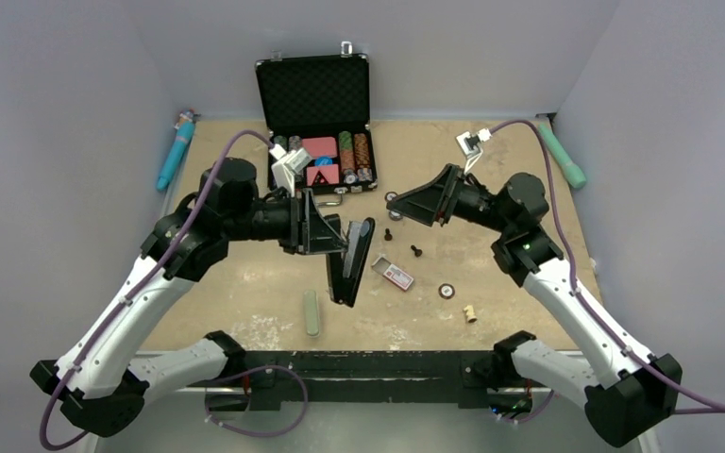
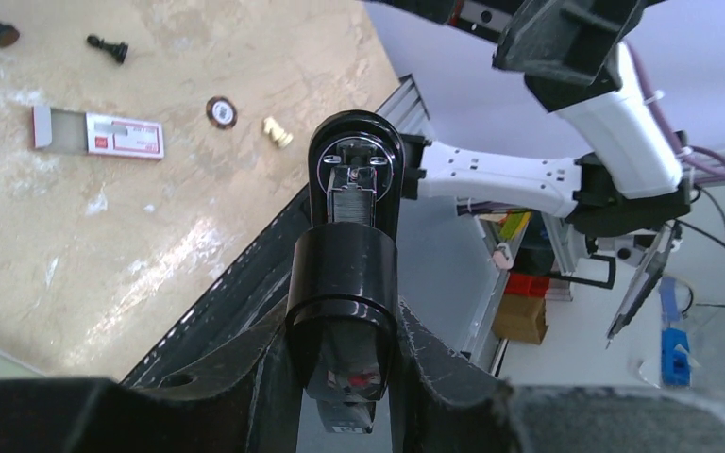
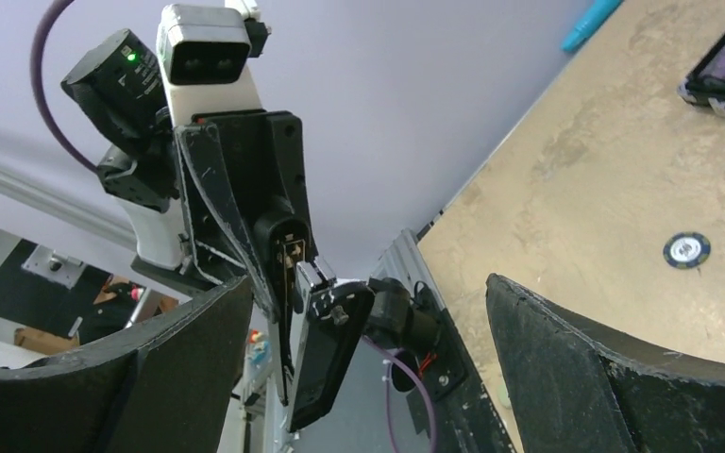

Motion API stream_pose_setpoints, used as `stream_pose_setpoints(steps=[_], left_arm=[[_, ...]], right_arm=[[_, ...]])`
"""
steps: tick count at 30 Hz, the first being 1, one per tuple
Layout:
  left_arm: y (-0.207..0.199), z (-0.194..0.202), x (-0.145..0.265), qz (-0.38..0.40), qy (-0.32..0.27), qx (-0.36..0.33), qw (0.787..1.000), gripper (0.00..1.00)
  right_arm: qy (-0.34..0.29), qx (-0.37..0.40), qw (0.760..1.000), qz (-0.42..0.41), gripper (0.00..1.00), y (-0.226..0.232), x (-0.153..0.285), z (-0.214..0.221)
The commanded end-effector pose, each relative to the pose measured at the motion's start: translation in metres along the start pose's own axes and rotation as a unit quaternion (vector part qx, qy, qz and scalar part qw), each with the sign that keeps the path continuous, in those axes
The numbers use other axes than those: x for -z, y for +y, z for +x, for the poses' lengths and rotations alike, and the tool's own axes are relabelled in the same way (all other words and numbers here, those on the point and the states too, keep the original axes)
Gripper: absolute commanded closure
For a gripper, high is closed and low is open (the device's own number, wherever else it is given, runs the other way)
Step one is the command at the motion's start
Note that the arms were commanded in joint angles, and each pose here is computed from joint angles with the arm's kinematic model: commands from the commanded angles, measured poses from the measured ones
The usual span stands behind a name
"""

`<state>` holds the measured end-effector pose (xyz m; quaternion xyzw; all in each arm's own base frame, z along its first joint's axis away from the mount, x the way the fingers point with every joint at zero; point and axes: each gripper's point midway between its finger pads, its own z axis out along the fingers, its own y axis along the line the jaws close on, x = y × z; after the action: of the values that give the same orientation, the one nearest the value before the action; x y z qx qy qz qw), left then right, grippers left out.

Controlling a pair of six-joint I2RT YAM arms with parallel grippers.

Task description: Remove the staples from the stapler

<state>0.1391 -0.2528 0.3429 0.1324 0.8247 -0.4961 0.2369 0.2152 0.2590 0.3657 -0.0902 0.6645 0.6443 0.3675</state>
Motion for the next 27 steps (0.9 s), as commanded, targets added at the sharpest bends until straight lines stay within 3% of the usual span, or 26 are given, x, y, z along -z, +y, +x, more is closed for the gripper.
stream_pose_setpoints(steps=[1,19,27], left_arm=[[-0.054,-0.038,0.024,0.092,-0.071,-0.032,0.993,1.0],[-0.066,-0.07,0.03,0.11,-0.116,-0.032,0.987,1.0],[-0.06,-0.08,0.028,0.109,-0.12,-0.018,0.987,1.0]], right_arm=[[-0.004,0.054,0.995,-0.078,0.01,0.053,-0.002,-0.016],[0.061,0.054,0.987,-0.139,0.03,0.075,-0.047,-0.002],[0.069,0.051,0.982,-0.168,0.19,0.088,-0.059,0.004]])
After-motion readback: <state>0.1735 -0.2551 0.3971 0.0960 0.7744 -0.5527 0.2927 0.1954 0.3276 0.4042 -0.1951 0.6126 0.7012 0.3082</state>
